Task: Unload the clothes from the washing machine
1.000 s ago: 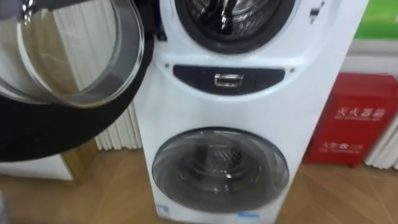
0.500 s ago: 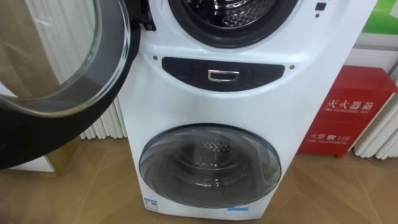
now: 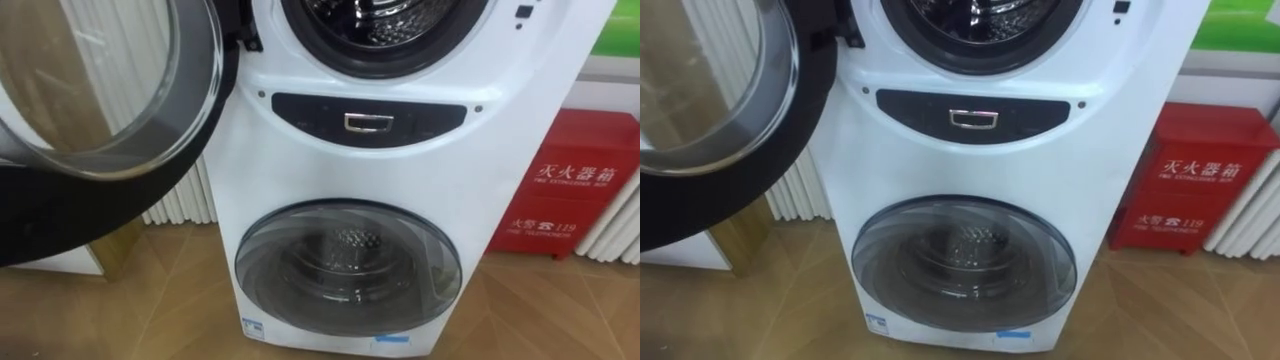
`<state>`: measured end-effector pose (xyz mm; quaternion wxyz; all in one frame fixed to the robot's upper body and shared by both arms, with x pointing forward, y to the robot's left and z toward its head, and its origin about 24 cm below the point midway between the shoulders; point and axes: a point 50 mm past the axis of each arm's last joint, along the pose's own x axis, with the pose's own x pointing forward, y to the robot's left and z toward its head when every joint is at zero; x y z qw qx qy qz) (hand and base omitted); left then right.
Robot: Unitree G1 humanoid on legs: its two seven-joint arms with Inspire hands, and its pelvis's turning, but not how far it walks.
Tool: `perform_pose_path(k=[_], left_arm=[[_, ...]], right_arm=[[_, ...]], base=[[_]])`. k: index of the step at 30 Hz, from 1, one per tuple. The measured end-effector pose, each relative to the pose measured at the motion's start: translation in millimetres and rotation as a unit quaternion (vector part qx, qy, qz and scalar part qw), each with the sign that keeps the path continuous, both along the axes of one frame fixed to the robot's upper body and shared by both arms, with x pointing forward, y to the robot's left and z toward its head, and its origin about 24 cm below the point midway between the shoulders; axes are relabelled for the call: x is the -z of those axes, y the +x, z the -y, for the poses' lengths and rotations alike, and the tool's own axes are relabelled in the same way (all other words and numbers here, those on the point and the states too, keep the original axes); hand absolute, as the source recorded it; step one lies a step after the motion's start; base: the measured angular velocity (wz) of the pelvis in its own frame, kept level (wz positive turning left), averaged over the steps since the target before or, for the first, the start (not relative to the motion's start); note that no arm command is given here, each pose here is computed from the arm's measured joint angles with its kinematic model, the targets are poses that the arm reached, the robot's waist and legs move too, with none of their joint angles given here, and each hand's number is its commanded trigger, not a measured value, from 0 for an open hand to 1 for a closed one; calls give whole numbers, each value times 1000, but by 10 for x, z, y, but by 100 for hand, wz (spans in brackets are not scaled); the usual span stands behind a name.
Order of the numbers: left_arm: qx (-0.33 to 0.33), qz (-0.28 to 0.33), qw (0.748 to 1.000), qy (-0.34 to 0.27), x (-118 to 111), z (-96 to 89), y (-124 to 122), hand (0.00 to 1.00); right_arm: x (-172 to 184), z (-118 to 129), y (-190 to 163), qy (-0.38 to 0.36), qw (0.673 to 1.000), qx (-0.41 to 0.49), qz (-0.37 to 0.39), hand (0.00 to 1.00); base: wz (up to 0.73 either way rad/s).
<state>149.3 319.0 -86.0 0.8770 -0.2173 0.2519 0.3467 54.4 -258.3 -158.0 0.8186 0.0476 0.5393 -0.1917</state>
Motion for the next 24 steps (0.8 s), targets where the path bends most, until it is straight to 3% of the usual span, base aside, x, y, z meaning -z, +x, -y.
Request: perform_pose_path(k=[4,6,10,24], left_arm=[[8,76,996,41,-345,-111,235,0],[8,126,989,75,-622,-170,374,0],[9,189,974,128,-1031,-228,499,0],[40,152,957,243,-1314,-161,588,0]], right_arm=[[-12,57,-69,-6,1000,9,-3,0],[-22,94,-90,-4,1000,25,1,0],[-55,144,-106,-8,999,36,15,0],[-64,151,-164,-9,1000,18,11,0]], base=[[-4],[-3],[-3],[6]])
